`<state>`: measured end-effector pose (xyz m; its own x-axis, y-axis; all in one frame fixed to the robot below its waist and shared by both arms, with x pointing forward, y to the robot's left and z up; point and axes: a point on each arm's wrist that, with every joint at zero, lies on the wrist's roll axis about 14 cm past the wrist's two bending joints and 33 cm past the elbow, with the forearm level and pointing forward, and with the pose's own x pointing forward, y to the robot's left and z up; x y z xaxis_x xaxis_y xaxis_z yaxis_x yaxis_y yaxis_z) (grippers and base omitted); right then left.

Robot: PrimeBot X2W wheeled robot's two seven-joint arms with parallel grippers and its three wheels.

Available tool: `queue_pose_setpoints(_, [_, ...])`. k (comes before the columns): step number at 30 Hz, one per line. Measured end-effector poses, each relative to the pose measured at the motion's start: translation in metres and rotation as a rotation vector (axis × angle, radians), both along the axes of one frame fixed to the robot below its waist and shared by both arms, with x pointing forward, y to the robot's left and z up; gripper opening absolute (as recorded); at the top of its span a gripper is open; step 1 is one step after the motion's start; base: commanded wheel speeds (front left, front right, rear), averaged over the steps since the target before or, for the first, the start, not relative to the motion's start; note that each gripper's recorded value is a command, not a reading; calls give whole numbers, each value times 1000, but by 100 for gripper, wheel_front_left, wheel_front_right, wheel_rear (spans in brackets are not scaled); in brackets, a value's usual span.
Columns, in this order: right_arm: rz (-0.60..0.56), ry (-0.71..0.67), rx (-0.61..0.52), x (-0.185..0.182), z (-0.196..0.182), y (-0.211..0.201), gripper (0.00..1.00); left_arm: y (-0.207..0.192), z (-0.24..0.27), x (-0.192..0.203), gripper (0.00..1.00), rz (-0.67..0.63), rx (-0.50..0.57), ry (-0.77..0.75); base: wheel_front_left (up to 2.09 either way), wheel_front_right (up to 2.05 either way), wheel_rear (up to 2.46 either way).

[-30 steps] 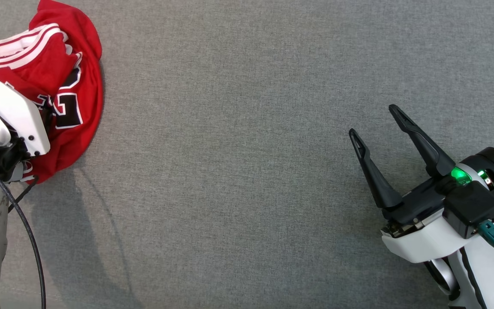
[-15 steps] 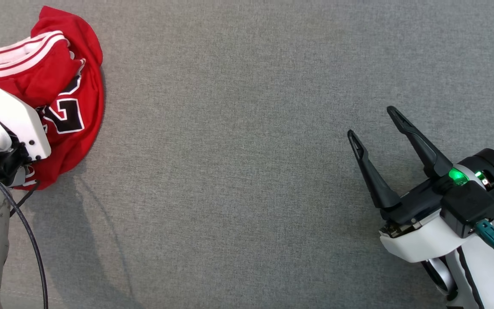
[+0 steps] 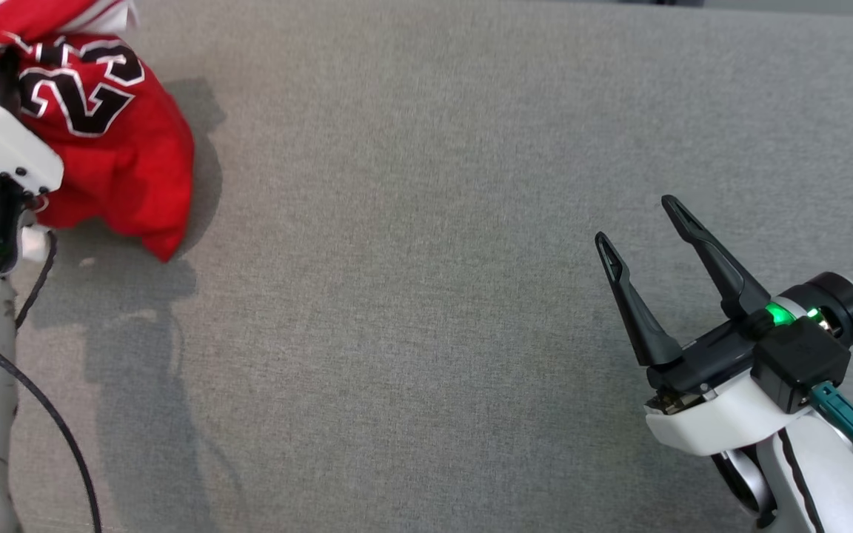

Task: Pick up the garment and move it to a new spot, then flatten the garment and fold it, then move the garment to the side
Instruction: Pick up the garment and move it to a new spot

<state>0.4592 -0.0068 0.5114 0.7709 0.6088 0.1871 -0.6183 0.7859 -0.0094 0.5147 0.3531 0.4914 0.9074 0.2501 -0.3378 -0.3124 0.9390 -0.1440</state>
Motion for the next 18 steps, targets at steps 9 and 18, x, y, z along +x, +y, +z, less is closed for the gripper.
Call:
queue_pose_setpoints(9, [-43, -51, 47, -19, 38, -7, 100, -44, 91, 9, 0, -75, -95, -344, 0, 0, 0])
queue_pose_setpoints(18, [-153, -109, 61, -31, 66, -41, 100, -149, 133, 5, 0, -307, -200, -488, 0, 0, 0])
